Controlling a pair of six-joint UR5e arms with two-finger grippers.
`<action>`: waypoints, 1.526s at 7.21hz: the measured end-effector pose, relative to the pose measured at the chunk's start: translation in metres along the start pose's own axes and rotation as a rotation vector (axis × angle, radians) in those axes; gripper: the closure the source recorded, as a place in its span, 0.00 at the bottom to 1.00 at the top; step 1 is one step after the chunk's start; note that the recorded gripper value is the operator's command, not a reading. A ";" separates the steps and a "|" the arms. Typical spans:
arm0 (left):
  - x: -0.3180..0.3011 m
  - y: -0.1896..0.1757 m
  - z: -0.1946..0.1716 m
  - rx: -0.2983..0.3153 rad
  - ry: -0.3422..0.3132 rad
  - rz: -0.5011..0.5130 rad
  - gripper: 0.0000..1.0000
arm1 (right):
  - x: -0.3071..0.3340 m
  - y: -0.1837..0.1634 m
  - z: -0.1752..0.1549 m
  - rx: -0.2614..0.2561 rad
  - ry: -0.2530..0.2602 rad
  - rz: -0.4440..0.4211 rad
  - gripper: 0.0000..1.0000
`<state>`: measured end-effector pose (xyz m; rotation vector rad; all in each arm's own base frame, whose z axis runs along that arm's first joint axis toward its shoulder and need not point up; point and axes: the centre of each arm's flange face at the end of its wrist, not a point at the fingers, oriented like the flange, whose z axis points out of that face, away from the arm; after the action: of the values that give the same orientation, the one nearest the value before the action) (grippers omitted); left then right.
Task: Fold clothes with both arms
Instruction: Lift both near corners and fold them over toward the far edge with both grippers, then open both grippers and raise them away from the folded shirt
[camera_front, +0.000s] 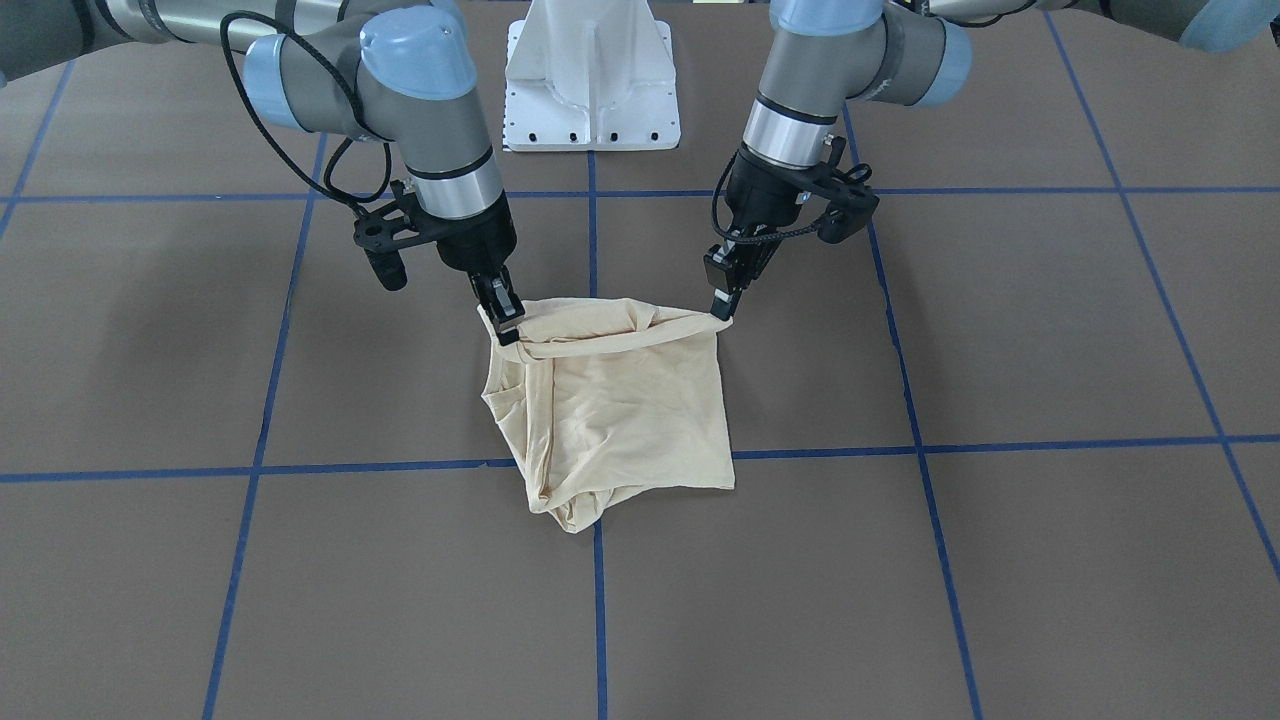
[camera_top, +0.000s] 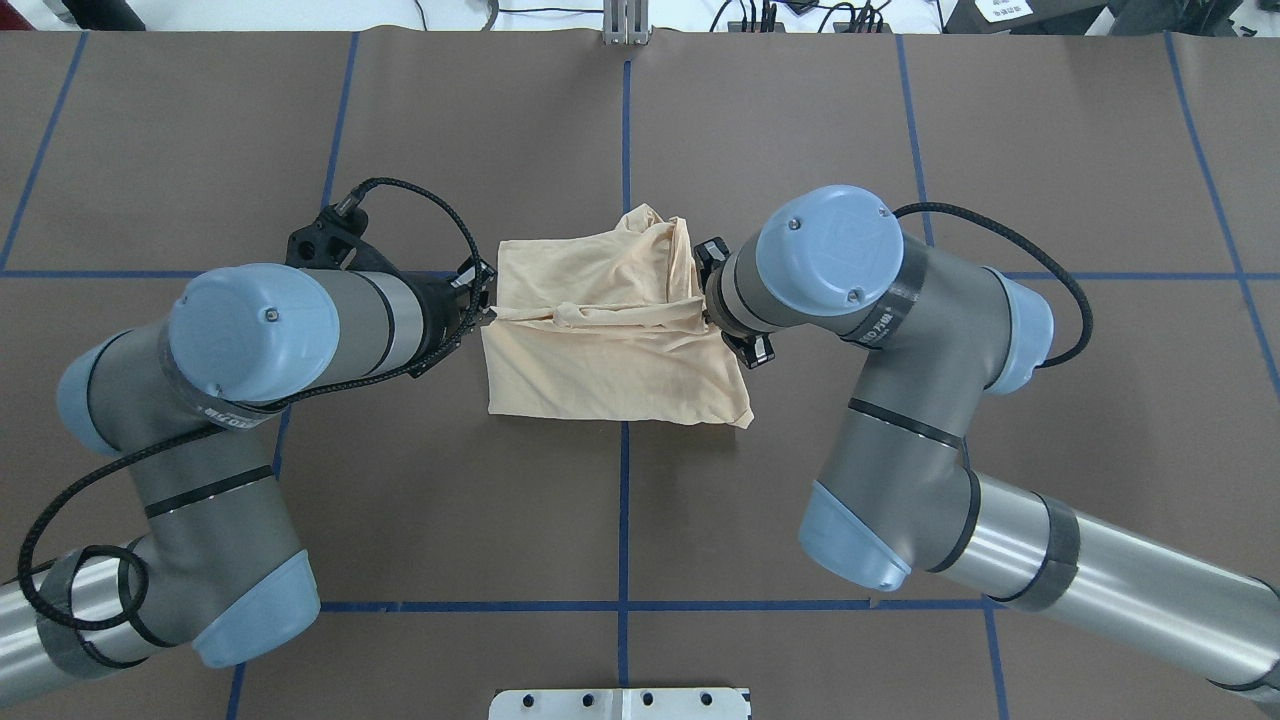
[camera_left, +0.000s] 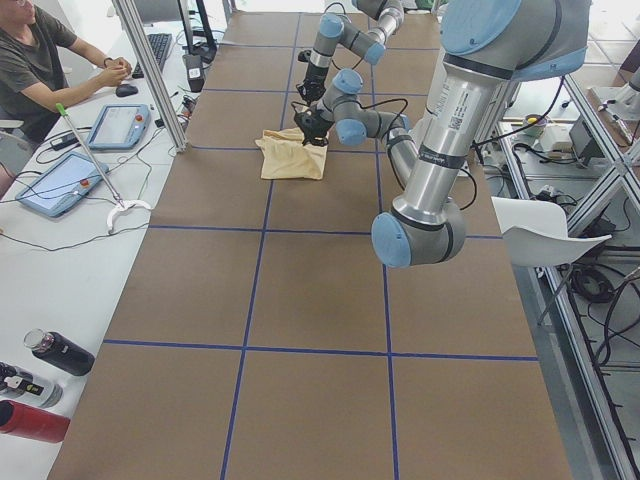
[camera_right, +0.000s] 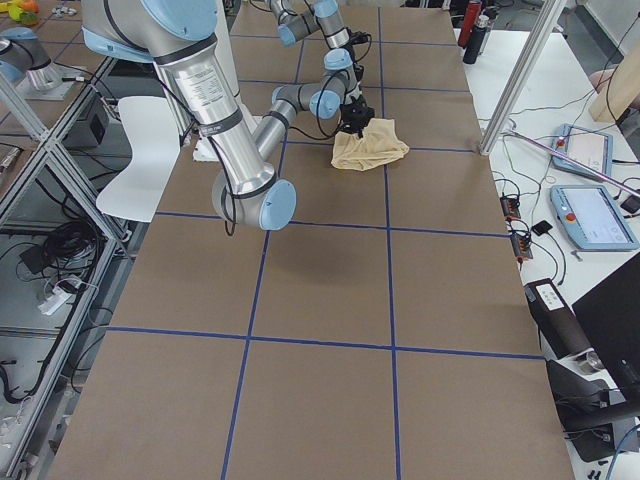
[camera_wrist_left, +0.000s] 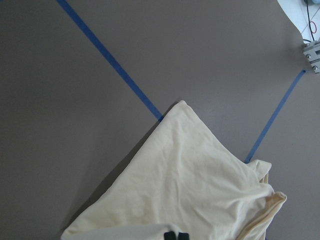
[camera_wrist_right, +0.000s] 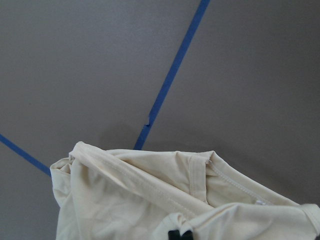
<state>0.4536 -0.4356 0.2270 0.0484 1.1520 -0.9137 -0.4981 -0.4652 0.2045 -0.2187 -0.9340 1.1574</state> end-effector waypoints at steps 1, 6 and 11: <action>0.007 -0.013 0.017 0.020 0.005 0.010 1.00 | -0.017 -0.005 0.009 0.007 0.011 -0.010 1.00; 0.052 -0.114 0.094 0.130 0.053 0.061 0.52 | -0.156 -0.069 0.070 0.005 0.025 -0.152 0.00; 0.035 -0.139 0.006 -0.043 0.074 0.306 0.00 | -0.143 -0.153 0.015 -0.017 0.056 -0.361 0.00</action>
<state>0.3727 -0.5496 0.2578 0.2192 1.1931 -0.6205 -0.4165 -0.6573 0.2307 -0.0900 -0.8918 0.8066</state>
